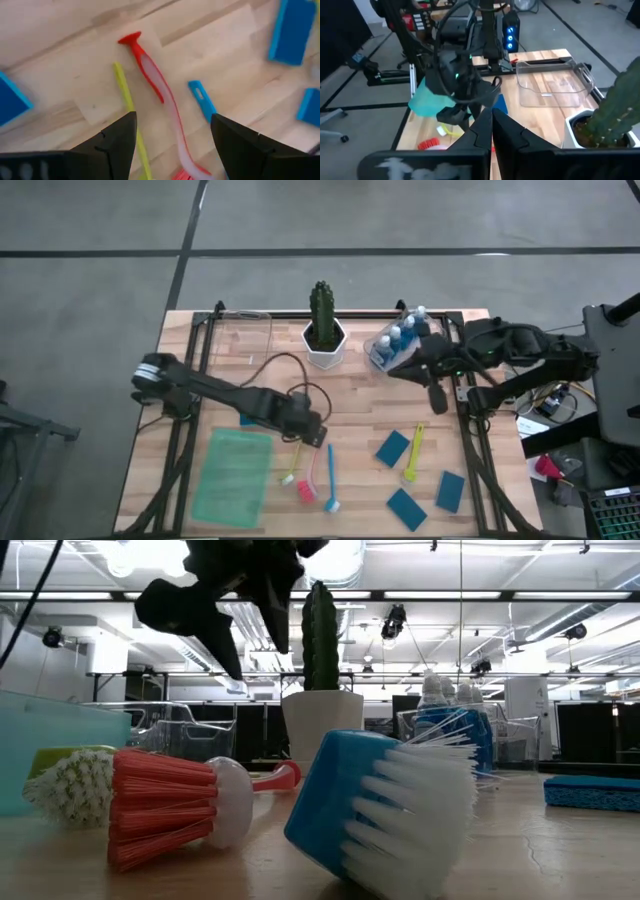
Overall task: Pick & Place Kitchen Sink Supplies
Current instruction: Put the left green dish brush into the left transparent bin
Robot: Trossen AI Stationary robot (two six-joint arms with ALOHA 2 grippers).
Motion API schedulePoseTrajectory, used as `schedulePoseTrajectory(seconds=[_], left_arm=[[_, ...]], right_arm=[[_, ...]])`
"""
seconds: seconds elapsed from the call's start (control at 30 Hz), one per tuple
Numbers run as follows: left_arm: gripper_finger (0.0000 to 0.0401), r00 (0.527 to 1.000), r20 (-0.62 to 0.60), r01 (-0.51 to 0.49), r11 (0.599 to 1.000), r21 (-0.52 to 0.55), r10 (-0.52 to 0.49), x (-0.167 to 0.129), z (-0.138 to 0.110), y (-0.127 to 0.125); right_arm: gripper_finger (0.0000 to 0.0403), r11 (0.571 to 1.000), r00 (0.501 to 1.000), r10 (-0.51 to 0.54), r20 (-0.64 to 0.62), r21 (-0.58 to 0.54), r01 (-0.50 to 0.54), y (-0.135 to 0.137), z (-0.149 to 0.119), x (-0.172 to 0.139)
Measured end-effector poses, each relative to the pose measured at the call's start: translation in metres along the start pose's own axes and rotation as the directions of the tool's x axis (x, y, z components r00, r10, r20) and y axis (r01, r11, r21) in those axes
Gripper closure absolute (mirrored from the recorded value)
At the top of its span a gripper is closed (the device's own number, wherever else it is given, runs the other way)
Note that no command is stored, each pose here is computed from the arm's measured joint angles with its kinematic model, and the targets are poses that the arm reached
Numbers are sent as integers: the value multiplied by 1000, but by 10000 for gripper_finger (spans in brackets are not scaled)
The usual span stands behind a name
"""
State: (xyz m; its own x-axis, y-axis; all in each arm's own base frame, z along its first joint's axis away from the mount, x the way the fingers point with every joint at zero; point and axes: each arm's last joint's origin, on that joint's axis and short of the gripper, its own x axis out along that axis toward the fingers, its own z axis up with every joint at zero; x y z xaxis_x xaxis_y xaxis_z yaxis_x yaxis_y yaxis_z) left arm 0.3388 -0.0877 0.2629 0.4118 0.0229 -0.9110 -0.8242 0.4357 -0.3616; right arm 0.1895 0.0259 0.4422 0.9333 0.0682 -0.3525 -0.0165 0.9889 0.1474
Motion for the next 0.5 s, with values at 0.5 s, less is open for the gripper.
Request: schedulePoseTrajectory(seconds=[0.5], left_arm=[[156, 976, -128, -183, 983, -22, 179, 56, -9, -1]], right_arm=[[394, 1000, 999, 4, 36, 4, -4, -2, -6, -17]])
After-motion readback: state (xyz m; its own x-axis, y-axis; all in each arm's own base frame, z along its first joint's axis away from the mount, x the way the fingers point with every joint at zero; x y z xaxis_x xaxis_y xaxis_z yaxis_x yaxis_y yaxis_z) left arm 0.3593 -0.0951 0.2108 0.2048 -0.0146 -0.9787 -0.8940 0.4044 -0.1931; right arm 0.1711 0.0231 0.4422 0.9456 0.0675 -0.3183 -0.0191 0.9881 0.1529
